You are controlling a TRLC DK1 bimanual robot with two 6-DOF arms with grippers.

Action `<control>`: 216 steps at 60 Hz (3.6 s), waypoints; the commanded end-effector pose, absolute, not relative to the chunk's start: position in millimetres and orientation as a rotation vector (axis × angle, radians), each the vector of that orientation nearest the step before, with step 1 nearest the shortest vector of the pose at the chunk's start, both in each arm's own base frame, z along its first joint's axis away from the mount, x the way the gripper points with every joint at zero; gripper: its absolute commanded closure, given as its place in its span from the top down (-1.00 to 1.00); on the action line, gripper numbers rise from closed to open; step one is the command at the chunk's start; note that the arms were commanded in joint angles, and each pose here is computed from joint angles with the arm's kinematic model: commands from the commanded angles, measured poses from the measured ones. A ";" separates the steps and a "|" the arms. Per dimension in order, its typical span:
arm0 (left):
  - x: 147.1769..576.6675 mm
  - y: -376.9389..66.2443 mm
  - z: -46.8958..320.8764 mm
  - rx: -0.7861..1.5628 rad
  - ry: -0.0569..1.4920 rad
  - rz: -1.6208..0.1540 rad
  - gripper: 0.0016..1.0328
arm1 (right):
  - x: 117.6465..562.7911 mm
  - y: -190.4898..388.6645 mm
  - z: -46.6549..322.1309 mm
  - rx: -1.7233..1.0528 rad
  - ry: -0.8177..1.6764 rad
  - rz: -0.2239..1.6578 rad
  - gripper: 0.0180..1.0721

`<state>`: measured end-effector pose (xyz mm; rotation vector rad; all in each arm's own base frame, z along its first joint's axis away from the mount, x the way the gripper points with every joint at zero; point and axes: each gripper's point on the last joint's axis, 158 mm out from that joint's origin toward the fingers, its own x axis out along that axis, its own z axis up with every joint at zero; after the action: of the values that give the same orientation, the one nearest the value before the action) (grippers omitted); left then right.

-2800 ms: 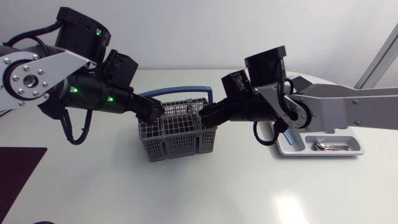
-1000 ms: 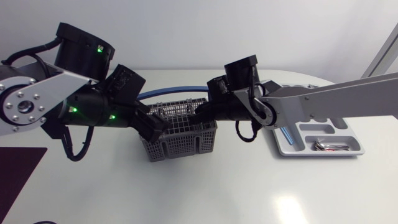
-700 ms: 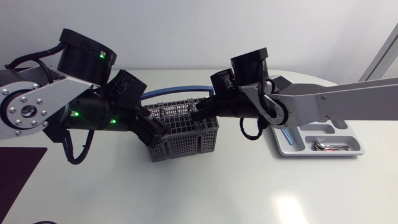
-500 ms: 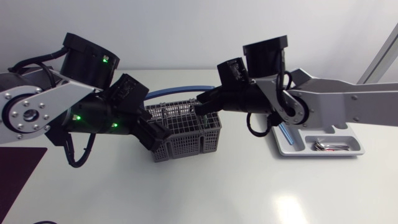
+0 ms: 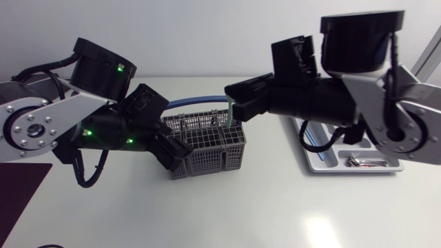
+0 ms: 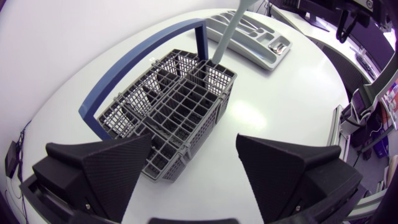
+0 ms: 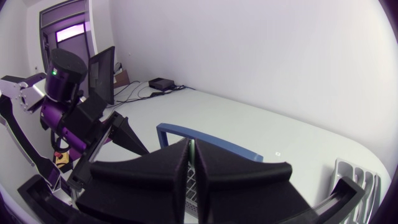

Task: Unload the cutlery basket into the drawer organizer.

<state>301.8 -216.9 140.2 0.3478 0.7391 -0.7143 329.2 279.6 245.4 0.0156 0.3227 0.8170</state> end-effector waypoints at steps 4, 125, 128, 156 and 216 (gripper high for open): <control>294.7 -219.5 136.4 0.365 0.742 -0.737 0.81 | 320.8 241.8 250.3 0.016 0.333 0.752 -0.89; 287.3 -233.4 133.8 0.403 0.754 -0.755 0.81 | 377.6 -125.8 45.1 -0.451 0.650 -0.009 -0.01; 287.0 -233.1 133.7 0.403 0.754 -0.755 0.81 | 377.6 -123.2 48.7 -0.453 0.644 -0.005 0.00; 280.9 -222.1 129.8 0.401 0.767 -0.740 0.82 | 366.7 -55.2 110.3 -0.396 0.548 0.115 0.08; 328.7 -138.3 58.5 0.480 0.855 -0.554 0.83 | 351.5 206.9 110.7 -0.216 0.586 0.601 0.08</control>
<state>327.0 -142.2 70.4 0.4590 0.8336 -0.5536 346.4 202.5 108.4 -0.2394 0.5875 0.6118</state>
